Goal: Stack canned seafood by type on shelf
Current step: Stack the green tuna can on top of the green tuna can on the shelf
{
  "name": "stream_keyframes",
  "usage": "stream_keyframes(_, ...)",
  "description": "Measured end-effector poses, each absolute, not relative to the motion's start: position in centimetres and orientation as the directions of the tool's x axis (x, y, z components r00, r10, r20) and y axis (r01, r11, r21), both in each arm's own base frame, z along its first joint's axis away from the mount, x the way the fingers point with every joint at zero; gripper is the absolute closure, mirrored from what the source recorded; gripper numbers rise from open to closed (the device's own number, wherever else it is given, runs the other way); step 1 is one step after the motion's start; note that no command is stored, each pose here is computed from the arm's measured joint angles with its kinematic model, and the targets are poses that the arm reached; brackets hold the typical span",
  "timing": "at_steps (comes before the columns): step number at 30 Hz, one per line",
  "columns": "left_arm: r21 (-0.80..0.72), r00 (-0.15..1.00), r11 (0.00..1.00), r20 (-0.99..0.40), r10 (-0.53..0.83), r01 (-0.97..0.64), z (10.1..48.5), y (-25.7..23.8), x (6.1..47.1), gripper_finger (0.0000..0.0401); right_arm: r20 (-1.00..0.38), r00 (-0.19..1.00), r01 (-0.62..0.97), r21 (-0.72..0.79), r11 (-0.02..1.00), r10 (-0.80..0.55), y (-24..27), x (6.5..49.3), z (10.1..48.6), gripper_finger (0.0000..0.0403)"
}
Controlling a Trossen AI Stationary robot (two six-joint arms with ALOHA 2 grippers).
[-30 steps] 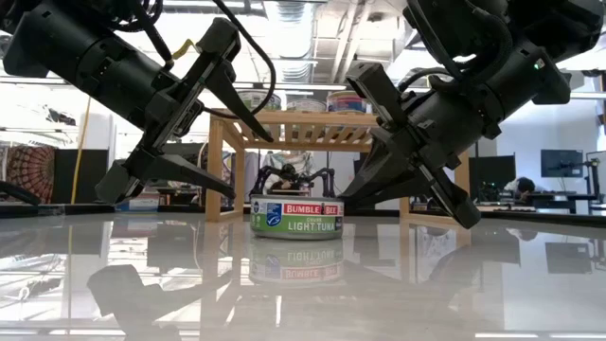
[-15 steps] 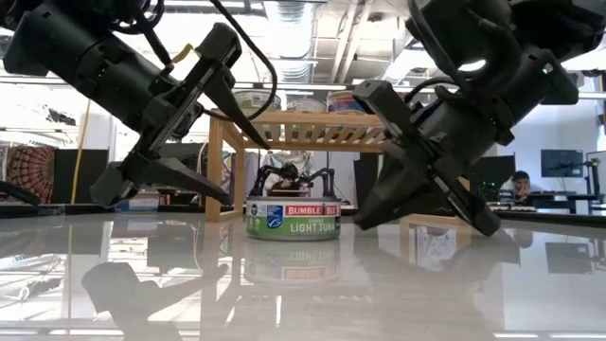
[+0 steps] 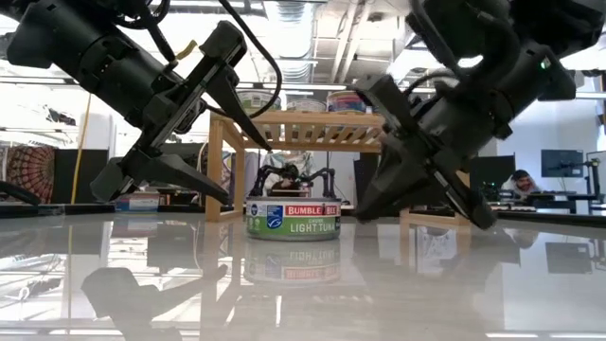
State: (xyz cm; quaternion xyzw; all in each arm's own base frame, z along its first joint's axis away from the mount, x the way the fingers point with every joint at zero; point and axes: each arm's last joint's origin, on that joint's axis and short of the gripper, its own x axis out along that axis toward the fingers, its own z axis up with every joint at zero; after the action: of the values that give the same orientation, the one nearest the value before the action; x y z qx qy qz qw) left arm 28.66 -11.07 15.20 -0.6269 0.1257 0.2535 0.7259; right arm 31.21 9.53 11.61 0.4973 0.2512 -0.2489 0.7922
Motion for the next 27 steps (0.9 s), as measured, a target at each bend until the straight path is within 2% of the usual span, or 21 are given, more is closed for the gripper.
stream_keyframes(9, -0.844, 0.842, 0.110, -0.497, 0.209, -0.525, 15.2, -11.1, 28.7, 0.0131, -0.582, 0.802, 0.567, 0.673, 0.475, -0.134, 9.1, 30.9, 14.8, 0.0320)
stream_keyframes(13, -0.844, 0.842, 0.110, -0.497, 0.209, -0.525, 15.2, -11.1, 28.7, 0.0131, -0.573, 0.807, 0.561, 0.671, 0.485, -0.141, 8.8, 31.0, 14.9, 0.0277)
stream_keyframes(21, -0.842, 0.841, 0.113, -0.499, 0.210, -0.528, 15.2, -11.1, 28.7, 0.0131, -0.593, 0.792, 0.588, 0.676, 0.443, -0.146, 9.0, 31.9, 12.3, 0.0177)
stream_keyframes(24, -0.839, 0.841, 0.124, -0.499, 0.210, -0.529, 15.2, -11.1, 28.7, 0.0131, -0.577, 0.802, 0.575, 0.679, 0.457, -0.153, 8.7, 32.1, 12.3, 0.0163)
stream_keyframes(27, -0.838, 0.840, 0.128, -0.499, 0.210, -0.530, 15.2, -11.1, 28.7, 0.0131, -0.568, 0.808, 0.571, 0.687, 0.449, -0.158, 8.4, 32.3, 12.4, 0.0168)
